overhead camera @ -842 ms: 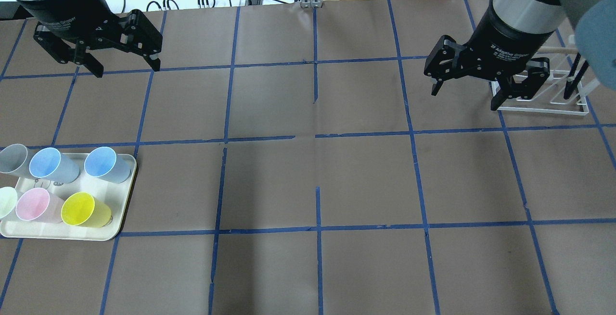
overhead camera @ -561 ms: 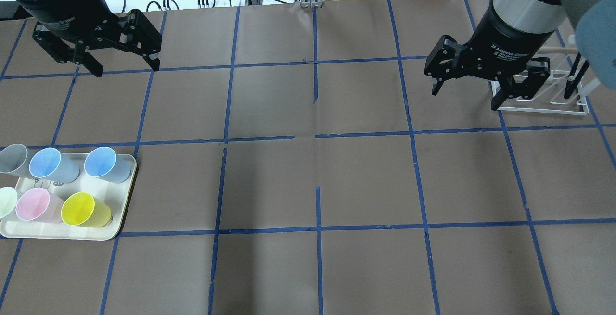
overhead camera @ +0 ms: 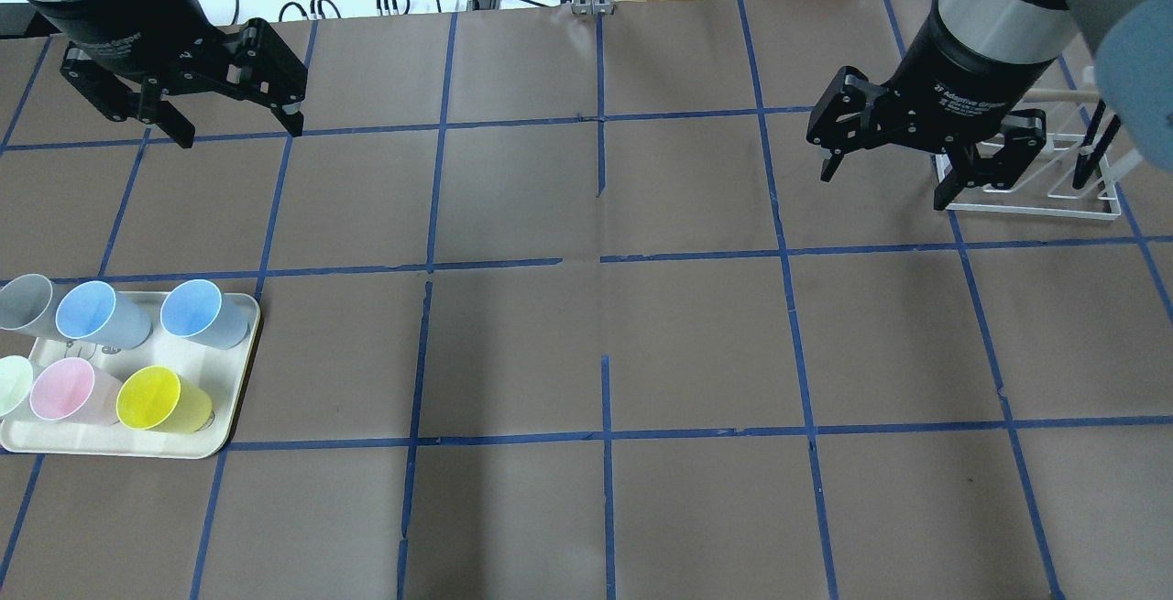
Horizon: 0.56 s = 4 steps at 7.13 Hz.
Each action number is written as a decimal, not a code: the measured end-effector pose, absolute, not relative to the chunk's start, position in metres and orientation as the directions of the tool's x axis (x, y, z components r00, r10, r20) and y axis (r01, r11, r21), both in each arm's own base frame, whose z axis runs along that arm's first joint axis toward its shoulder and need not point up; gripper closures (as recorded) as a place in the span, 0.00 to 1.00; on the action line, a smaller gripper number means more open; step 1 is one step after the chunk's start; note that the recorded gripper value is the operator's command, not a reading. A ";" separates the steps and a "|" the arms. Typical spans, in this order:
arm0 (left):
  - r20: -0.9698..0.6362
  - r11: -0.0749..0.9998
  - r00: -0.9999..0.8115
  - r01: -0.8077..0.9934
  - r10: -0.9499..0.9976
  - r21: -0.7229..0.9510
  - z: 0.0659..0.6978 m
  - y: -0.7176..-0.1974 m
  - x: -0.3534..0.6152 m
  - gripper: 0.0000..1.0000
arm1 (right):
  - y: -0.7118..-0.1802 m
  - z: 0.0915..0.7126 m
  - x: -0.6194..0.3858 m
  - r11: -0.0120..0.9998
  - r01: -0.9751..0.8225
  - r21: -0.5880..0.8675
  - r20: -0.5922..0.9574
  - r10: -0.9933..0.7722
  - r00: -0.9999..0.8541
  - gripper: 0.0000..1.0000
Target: Transfer IKEA cup to right arm and place on rack
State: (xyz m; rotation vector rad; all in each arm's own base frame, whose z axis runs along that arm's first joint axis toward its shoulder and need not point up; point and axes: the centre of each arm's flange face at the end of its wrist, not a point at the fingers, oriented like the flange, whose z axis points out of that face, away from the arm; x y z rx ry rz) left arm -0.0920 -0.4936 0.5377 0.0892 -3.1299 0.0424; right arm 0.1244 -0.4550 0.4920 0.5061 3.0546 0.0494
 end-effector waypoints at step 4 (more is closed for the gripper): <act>0.024 0.999 -0.998 -0.052 -0.052 -0.014 0.539 -0.491 -0.087 0.00 | -0.455 0.491 0.125 0.942 0.333 0.043 -0.035 0.335 -0.942 0.00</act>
